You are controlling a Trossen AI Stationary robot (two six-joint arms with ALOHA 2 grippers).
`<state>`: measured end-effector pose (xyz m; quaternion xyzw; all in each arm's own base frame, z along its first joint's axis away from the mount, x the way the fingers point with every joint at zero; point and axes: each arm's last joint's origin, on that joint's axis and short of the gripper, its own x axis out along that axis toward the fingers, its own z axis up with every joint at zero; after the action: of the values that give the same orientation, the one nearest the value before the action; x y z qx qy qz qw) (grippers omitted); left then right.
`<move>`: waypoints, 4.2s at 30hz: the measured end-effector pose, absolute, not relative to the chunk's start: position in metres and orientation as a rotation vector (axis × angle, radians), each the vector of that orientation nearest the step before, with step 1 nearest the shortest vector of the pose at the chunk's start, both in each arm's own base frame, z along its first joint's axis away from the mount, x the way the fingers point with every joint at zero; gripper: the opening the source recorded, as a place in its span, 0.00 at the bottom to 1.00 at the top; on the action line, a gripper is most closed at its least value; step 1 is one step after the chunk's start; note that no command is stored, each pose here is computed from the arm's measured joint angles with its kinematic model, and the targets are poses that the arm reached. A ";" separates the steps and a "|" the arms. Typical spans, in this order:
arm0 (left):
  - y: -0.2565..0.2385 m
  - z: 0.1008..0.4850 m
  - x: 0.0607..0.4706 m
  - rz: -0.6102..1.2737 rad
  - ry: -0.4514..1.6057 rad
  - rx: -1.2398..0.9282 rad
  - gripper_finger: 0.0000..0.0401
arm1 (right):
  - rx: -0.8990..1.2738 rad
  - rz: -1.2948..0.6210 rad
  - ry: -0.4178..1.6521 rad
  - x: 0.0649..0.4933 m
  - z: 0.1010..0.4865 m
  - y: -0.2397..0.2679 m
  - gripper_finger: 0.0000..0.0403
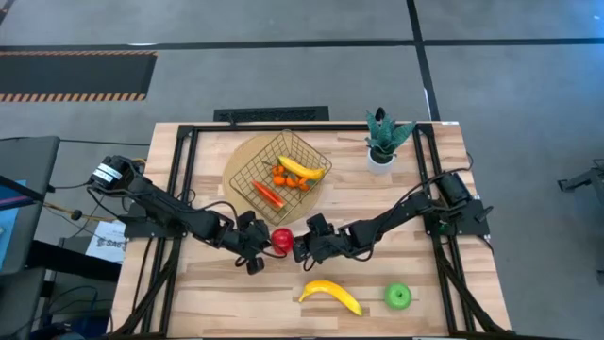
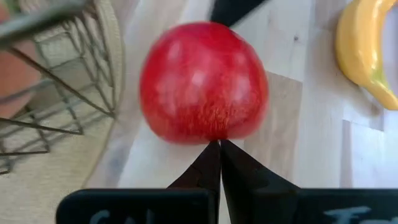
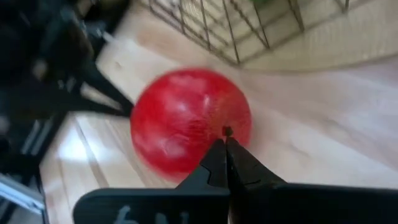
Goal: Build produce basket
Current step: Put the red apple into the wire basket
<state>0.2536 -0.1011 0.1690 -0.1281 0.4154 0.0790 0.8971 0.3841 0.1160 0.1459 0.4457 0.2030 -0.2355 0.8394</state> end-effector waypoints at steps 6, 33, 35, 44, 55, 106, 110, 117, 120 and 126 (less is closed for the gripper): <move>-0.101 0.170 0.255 0.176 0.839 -0.278 0.00 | 0.943 -0.503 0.336 0.388 0.152 0.114 0.00; -0.096 0.211 0.285 0.251 0.612 -0.210 0.00 | 0.864 -0.228 0.345 0.414 0.211 0.151 0.00; -0.096 0.221 0.288 0.248 0.646 -0.165 0.00 | 0.846 -0.240 0.353 0.413 0.213 0.156 0.00; -0.112 0.232 0.284 0.232 0.720 -0.122 0.00 | 0.705 -0.387 0.486 0.399 0.222 0.170 0.00; -0.135 0.234 0.276 0.168 0.699 -0.175 0.00 | 0.523 -0.782 0.860 0.356 0.231 0.153 0.00; -0.140 0.233 0.273 0.152 0.709 -0.159 0.00 | 0.666 -1.117 0.780 0.266 0.253 0.201 0.00; -0.140 0.233 0.273 0.152 0.709 -0.159 0.00 | 0.666 -1.092 0.789 0.271 0.253 0.200 0.00; -0.140 0.233 0.273 0.152 0.709 -0.159 0.00 | 0.663 -1.068 0.759 0.277 0.253 0.198 0.00; -0.140 0.233 0.273 0.152 0.709 -0.158 0.00 | 0.659 -1.072 0.751 0.278 0.253 0.196 0.00; -0.140 0.233 0.273 0.147 0.710 -0.144 0.00 | 0.667 -1.073 0.746 0.279 0.253 0.195 0.00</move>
<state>0.2729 -0.1399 0.2332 -0.0703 0.3470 0.0720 0.9324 0.2794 0.1945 0.2528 0.3045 0.3405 -0.4897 0.7427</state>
